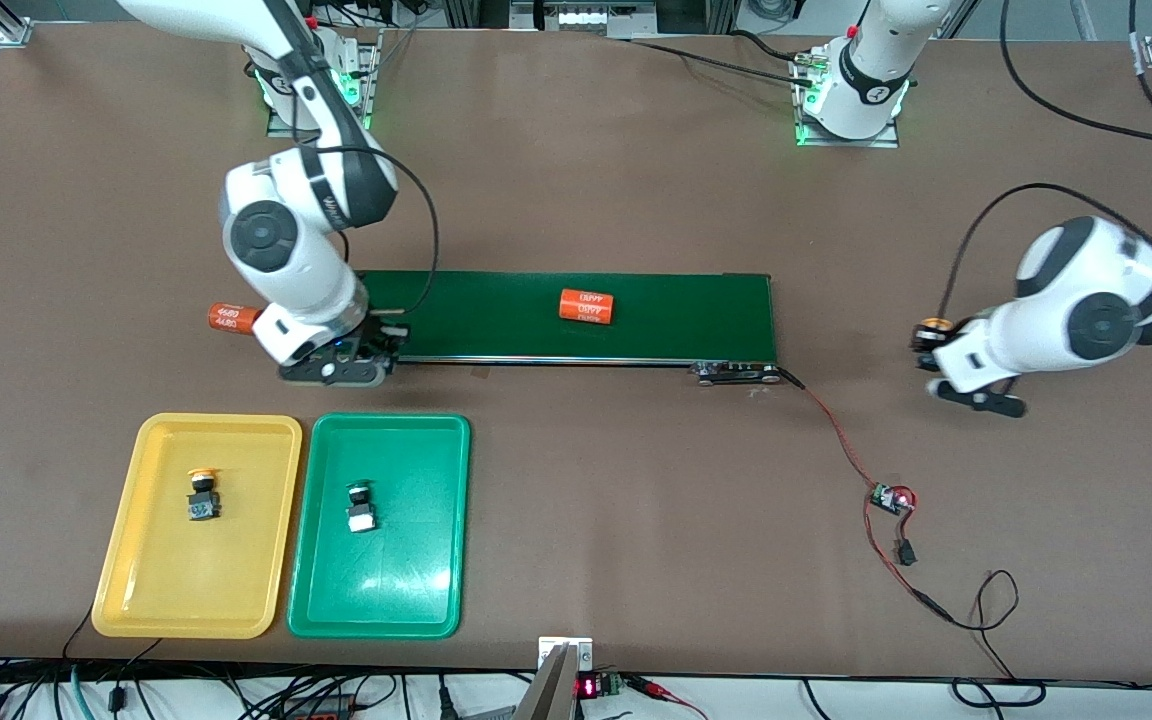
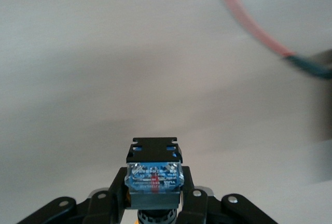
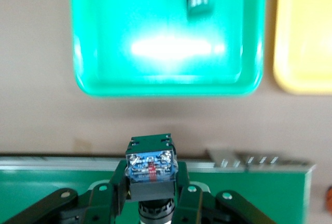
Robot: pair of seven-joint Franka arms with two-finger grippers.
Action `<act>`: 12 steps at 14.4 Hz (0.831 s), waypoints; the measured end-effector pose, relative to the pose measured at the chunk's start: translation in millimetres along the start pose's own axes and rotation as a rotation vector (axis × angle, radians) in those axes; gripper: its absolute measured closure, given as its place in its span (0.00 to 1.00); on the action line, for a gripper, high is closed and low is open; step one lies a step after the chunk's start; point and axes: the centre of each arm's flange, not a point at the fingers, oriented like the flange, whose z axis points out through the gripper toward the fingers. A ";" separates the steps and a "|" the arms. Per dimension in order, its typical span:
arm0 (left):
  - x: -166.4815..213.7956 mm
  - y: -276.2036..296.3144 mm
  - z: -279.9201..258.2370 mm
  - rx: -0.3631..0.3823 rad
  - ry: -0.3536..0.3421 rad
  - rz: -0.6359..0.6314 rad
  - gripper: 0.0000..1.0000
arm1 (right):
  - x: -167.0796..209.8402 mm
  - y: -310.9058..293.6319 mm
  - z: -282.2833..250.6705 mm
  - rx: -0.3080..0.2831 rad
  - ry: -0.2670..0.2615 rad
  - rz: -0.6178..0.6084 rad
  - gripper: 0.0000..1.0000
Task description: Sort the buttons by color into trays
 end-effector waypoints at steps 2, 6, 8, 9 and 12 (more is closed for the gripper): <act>6.2 51.4 -5.0 -0.029 -0.012 -0.008 0.57 | 30.1 0.3 -37.9 0.021 0.061 -0.012 0.59; 14.4 156.5 -22.3 -0.011 0.012 -0.039 0.57 | 77.5 -5.0 -12.4 0.028 0.108 -0.008 0.59; 17.0 223.4 -33.8 0.007 0.040 -0.064 0.57 | 94.8 -10.8 35.7 0.034 0.145 -0.027 0.59; 17.4 254.1 -37.3 0.017 0.052 -0.068 0.57 | 101.2 -9.6 63.5 0.039 0.174 -0.044 0.59; 25.3 293.4 -25.4 0.054 0.056 -0.074 0.57 | 112.3 10.9 134.5 0.039 0.234 -0.077 0.59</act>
